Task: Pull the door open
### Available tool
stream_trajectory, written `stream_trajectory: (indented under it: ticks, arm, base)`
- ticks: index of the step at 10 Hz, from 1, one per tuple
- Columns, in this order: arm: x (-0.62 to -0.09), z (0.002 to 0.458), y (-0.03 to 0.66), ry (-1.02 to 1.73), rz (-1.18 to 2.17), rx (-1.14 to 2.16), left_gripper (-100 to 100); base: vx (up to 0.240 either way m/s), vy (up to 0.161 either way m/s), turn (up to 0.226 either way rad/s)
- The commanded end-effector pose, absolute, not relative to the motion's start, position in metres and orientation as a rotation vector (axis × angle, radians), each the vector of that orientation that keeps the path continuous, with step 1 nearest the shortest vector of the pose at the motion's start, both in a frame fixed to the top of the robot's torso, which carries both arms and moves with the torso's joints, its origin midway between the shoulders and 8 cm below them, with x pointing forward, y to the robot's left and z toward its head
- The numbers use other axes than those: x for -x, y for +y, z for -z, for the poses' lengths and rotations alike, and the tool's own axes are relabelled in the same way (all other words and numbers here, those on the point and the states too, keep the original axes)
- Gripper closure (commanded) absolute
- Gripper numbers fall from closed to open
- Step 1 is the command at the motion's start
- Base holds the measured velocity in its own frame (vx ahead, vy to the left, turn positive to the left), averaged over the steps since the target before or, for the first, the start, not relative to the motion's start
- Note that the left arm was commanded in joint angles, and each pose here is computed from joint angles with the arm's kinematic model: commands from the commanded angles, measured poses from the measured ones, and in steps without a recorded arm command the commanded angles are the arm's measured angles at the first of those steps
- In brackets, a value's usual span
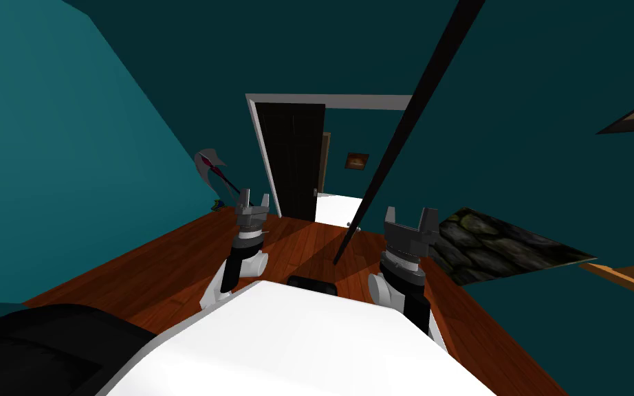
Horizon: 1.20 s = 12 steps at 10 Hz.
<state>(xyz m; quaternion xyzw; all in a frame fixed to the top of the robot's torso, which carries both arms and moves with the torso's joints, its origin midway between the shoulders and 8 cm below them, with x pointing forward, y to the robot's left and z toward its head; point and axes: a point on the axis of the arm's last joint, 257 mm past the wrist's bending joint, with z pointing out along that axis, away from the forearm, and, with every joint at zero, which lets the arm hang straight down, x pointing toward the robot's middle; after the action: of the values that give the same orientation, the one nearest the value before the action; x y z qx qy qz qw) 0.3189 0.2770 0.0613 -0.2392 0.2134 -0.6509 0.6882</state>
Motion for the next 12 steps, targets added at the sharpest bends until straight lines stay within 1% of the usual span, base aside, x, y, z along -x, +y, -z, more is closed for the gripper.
stream_trajectory:
  ticks: [1,7,10,11,12]
  arm:
    - [-0.321,-0.059,0.277,0.491,1.451,0.538,-100]
    - [-0.327,-0.051,0.276,0.526,1.437,0.544,-100]
    - [-0.332,-0.046,0.275,0.552,1.425,0.548,-100]
    - [-0.334,-0.044,0.275,0.562,1.421,0.550,-100]
    - [-0.335,-0.042,0.275,0.570,1.418,0.552,-100]
  base:
    - [0.086,-0.213,-0.100]
    - [0.201,-0.150,-0.051]
    - [0.232,-0.217,-0.072]
    - [0.107,-0.149,-0.070]
    - [-0.035,-0.078,-0.078]
